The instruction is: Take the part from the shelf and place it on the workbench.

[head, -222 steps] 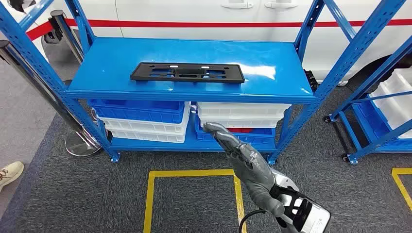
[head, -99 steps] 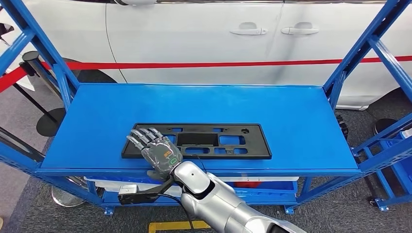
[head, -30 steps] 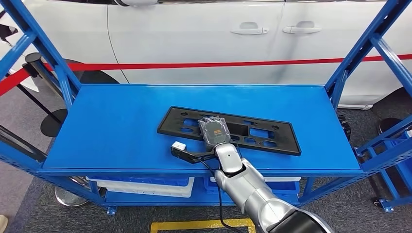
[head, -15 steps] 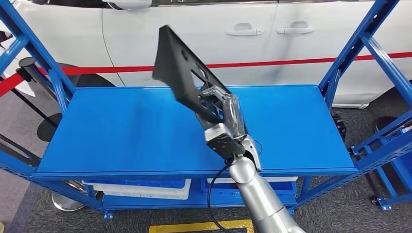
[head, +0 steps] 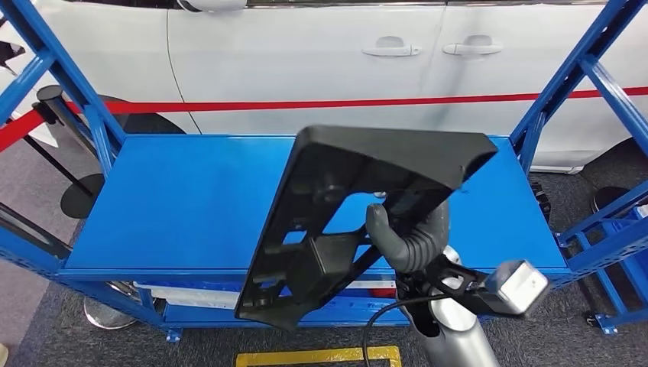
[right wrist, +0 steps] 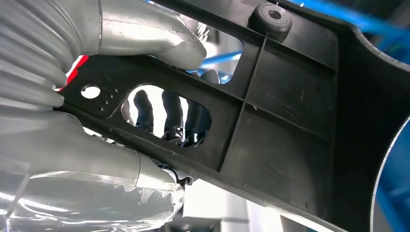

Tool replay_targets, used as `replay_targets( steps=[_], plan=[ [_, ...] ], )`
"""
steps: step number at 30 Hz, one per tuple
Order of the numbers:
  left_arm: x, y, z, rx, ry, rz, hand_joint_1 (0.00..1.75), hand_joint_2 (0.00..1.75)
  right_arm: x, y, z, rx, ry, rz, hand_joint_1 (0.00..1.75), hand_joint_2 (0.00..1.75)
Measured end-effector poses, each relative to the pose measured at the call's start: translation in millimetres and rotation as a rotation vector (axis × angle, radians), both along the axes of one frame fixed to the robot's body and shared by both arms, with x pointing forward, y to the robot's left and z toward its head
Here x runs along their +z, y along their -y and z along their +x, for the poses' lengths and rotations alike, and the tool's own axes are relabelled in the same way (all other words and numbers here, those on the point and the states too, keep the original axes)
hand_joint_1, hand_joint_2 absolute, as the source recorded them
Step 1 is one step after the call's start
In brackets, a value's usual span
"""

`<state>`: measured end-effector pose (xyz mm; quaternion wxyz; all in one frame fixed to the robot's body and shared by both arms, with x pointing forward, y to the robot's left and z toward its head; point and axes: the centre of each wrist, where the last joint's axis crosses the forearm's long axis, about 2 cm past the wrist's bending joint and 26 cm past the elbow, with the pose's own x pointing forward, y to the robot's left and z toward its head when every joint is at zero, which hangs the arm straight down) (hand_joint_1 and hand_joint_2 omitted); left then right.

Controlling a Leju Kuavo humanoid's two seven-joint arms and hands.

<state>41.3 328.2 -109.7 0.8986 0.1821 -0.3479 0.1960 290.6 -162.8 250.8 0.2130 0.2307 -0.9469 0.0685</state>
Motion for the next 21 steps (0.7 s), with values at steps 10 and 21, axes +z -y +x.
replay_targets(
  steps=[10, 21],
  plan=[
    [-0.4, 2.3, -2.1, 0.033, 0.029, 0.000, 0.00, 1.75, 1.4, 9.6, -10.0, 0.190, 0.027, -0.052, 1.24, 1.75],
    [0.4, -0.5, 2.9, 0.049, 0.030, 0.015, 0.00, 1.75, 20.6, 31.1, 8.0, 0.196, 0.018, -0.091, 1.24, 1.75]
  ],
)
